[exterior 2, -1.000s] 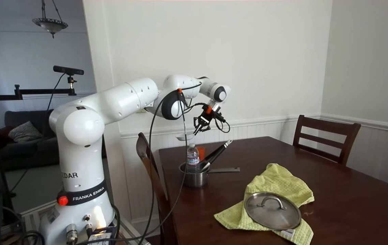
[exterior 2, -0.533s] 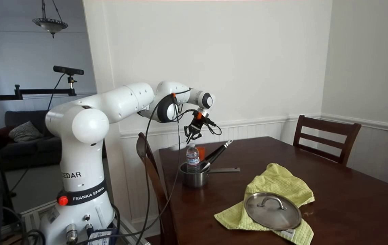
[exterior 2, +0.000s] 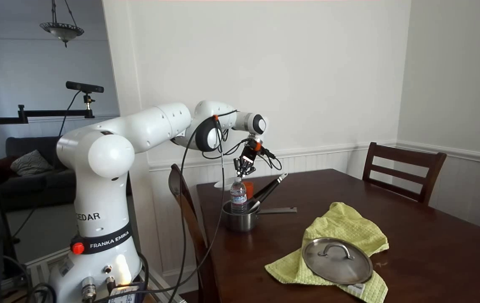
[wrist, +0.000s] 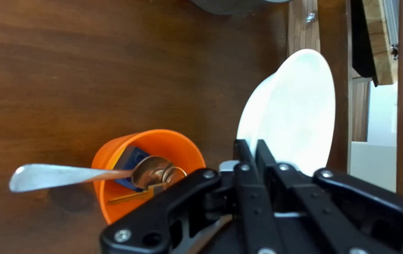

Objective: Move the white bowl to the left

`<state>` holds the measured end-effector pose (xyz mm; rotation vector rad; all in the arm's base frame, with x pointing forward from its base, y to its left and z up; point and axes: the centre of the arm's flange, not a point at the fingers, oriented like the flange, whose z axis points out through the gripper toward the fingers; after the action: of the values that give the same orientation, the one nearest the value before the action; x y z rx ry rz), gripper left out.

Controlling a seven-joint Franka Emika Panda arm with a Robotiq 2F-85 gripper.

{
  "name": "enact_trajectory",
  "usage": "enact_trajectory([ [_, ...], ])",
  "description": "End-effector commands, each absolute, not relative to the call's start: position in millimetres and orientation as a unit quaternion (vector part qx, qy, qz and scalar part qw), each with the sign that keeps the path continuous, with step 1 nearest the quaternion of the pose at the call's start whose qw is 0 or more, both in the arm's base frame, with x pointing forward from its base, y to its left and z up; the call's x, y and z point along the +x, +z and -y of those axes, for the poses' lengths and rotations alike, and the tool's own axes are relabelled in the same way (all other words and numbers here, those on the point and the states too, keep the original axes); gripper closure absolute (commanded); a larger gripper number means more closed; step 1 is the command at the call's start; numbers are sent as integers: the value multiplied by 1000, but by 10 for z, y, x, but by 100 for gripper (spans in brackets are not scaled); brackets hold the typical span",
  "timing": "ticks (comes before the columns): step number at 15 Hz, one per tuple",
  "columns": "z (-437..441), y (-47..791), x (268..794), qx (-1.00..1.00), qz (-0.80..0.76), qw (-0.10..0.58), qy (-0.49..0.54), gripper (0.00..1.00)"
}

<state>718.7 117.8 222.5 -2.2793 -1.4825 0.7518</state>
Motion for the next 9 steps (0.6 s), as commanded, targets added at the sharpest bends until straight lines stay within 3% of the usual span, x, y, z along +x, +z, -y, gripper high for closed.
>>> enact_trajectory([
  [1,-1133,2395,7947,-749,598,176,224,98],
  [2,-1122,2260,7240,-775,561,168,239,98],
  [3,-1105,2270,7249,-772,565,169,236,93],
  [9,-1344,2109,7187,-792,543,191,203,98],
])
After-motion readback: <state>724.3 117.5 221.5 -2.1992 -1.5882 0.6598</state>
